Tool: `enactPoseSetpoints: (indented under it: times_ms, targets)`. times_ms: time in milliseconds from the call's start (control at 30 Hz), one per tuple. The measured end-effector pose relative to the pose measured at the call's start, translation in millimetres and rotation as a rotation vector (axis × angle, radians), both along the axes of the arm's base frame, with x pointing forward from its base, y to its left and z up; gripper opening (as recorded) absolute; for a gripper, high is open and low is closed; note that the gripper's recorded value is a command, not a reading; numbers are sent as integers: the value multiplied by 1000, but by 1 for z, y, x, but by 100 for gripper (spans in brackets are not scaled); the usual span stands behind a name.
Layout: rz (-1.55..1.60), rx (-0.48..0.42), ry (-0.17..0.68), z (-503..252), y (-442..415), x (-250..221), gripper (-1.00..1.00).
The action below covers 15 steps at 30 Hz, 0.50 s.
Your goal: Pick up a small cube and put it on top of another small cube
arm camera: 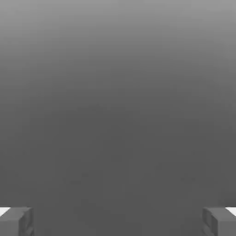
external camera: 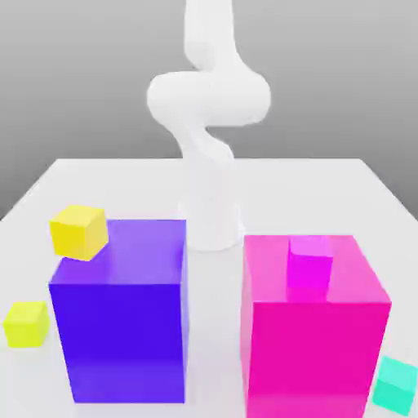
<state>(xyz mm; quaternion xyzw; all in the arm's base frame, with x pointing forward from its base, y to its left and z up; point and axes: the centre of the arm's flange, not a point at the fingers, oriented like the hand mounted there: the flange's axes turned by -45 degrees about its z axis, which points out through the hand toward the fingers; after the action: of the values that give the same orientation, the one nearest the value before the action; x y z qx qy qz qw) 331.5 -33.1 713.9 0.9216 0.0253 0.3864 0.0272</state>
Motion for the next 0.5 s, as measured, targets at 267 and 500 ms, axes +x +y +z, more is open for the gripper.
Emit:
enactPoseSetpoints:
  times_ms: [267, 500]
  targets:
    - [126, -220, 69, -17, -110, -40, 0]
    - [270, -357, 177, -69, -200, -59, 0]
